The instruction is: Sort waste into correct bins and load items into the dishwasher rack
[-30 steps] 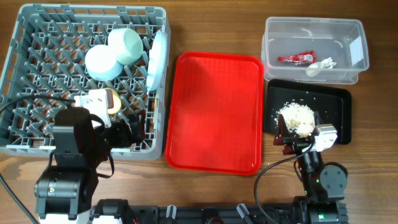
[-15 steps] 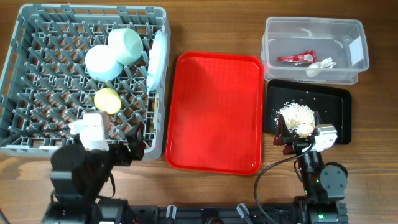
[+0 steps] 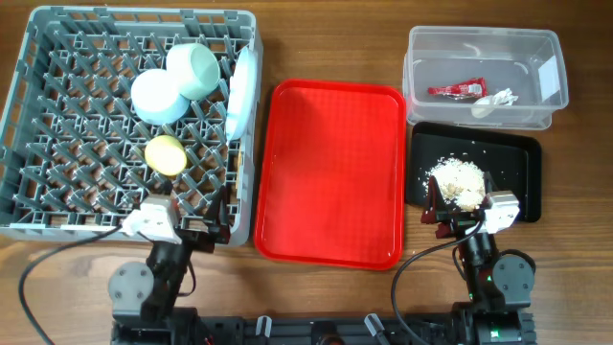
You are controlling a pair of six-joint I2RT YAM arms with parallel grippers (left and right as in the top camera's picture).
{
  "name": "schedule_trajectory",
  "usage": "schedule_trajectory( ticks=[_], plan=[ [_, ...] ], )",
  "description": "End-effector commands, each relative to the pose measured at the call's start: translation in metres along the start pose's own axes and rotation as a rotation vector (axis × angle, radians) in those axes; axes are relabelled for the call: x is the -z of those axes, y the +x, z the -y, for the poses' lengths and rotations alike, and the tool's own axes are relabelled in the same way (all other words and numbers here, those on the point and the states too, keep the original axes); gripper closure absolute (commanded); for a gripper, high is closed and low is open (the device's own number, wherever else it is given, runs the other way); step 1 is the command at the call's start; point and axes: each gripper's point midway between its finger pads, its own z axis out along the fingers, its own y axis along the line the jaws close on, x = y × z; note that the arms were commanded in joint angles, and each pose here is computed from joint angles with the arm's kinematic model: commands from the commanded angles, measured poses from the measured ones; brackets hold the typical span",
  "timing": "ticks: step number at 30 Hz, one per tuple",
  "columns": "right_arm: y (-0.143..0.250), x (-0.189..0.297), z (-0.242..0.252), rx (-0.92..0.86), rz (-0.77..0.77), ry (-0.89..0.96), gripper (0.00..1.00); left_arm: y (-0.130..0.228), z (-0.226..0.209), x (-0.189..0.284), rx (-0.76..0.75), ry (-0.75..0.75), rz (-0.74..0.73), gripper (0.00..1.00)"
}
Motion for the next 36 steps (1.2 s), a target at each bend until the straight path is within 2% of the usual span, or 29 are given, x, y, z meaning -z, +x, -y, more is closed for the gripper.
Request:
schedule_trajectory(
  ticks=[1, 6, 12, 17, 36],
  plan=[
    [-0.003, 0.001, 0.004, -0.016, 0.015, 0.021, 0.0, 0.005, -0.003, -0.006, -0.033, 0.008, 0.078, 0.0],
    [-0.003, 0.001, 0.004, -0.016, 0.015, 0.021, 0.0, 0.004, -0.004, -0.011, -0.086, 0.026, 0.169, 0.0],
    [-0.003, 0.001, 0.004, -0.016, 0.015, 0.021, 0.0, 0.008, 0.011, -0.01, -0.32, 0.097, 0.164, 0.0],
    [-0.003, 0.001, 0.004, -0.016, 0.015, 0.021, 0.0, 0.045, 0.01, -0.013, -0.281, 0.131, 0.01, 0.0],
    [-0.003, 0.001, 0.004, -0.016, 0.015, 0.021, 0.0, 0.045, 0.011, -0.013, -0.249, 0.132, 0.01, 0.0]
  ],
)
